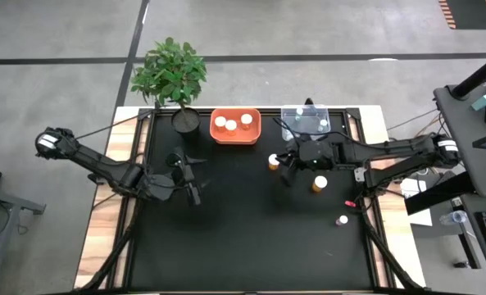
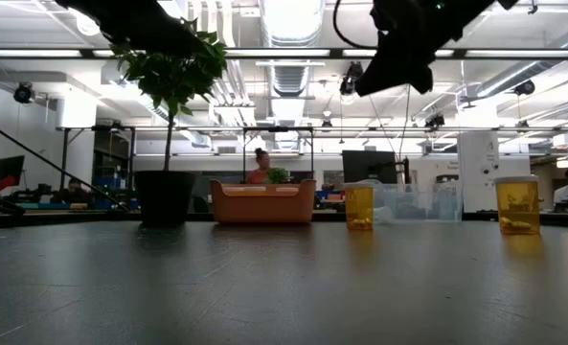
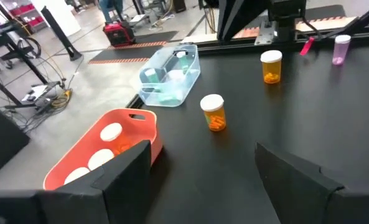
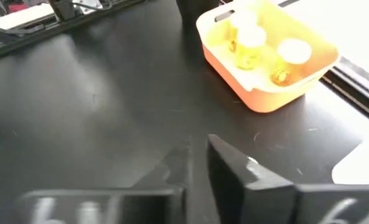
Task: Pick and place medicine bottles into bin by pill shape (circle, oval)
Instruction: Put the orange pill bottle into the orange bin
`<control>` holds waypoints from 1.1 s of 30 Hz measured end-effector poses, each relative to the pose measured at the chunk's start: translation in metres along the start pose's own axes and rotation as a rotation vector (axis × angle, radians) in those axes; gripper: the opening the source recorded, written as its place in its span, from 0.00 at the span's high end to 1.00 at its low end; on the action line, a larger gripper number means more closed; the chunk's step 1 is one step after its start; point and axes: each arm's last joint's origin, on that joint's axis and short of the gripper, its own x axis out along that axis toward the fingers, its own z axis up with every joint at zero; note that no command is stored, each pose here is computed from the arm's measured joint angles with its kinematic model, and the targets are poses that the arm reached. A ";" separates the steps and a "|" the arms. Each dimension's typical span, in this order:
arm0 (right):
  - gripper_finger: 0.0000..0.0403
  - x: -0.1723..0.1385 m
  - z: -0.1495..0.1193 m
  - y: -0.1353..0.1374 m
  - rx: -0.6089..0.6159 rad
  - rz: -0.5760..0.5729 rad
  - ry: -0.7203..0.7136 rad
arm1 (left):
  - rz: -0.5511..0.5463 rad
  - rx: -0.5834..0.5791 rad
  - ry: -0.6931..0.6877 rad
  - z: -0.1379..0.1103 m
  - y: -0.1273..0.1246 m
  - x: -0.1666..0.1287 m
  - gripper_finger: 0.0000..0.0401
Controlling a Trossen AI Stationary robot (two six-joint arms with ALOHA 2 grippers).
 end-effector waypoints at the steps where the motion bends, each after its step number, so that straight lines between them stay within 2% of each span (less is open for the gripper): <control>1: 0.95 0.000 0.003 0.001 -0.010 -0.003 0.009 | 0.000 0.003 0.002 -0.001 0.000 0.000 0.33; 9: 0.97 0.024 0.030 0.017 -0.058 -0.056 0.106 | 0.001 0.041 -0.001 -0.017 -0.002 0.004 0.33; 15: 0.93 0.039 0.044 0.018 -0.074 -0.149 0.266 | 0.001 0.071 -0.023 -0.016 -0.001 0.003 0.33; 19: 0.82 0.047 0.043 0.018 -0.059 -0.196 0.358 | 0.023 0.094 -0.030 -0.014 0.000 0.002 0.33; 25: 0.57 0.056 0.033 0.017 -0.014 -0.239 0.424 | 0.063 0.100 -0.031 -0.014 0.001 0.002 0.33; 30: 0.37 0.063 0.024 0.014 0.038 -0.260 0.425 | 0.071 0.115 -0.034 -0.013 0.001 0.002 0.33; 33: 0.28 0.067 0.019 0.009 0.057 -0.331 0.408 | 0.071 0.119 -0.033 -0.013 0.001 0.002 0.33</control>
